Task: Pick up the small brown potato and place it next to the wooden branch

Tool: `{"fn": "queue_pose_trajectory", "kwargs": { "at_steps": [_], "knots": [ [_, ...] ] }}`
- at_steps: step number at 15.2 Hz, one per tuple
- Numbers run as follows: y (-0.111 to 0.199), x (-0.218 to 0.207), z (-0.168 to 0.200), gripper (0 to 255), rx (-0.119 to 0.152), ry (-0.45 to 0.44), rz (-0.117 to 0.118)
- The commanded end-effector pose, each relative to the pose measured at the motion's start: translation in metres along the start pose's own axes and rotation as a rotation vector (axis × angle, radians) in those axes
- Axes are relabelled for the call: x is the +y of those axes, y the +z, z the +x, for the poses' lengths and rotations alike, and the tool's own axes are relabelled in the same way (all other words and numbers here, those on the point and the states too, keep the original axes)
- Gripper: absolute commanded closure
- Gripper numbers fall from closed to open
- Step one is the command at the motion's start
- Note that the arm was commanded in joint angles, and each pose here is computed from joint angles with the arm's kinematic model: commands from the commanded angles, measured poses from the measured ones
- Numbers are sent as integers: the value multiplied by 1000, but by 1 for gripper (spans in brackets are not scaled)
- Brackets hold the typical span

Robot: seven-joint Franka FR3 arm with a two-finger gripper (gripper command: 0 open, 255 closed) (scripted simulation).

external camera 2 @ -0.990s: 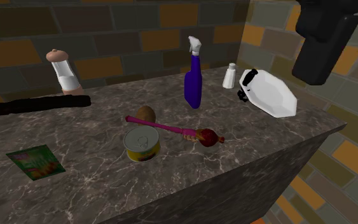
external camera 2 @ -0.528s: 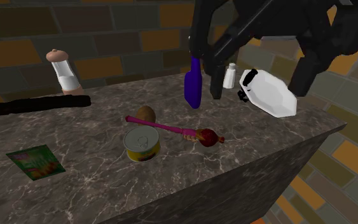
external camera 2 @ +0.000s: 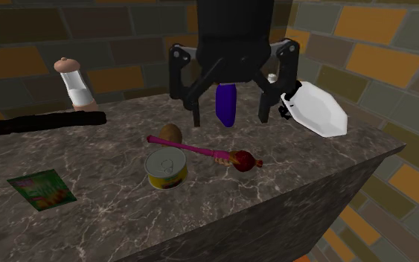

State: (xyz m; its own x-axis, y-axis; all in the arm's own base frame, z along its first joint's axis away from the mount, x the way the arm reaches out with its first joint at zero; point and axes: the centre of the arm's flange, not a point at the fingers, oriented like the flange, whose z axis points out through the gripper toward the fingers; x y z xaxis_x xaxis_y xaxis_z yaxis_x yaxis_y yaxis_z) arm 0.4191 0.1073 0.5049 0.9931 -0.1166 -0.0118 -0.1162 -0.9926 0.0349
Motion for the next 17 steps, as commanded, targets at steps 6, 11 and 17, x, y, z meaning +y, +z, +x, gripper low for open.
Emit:
{"fn": "queue_pose_trajectory", "kwargs": {
  "at_steps": [6,11,17],
  "knots": [
    [47,-53,65,0,23,-4,-20],
    [80,-90,108,0,38,-7,-36],
    [119,-133,161,0,56,-10,-54]
  ]
}}
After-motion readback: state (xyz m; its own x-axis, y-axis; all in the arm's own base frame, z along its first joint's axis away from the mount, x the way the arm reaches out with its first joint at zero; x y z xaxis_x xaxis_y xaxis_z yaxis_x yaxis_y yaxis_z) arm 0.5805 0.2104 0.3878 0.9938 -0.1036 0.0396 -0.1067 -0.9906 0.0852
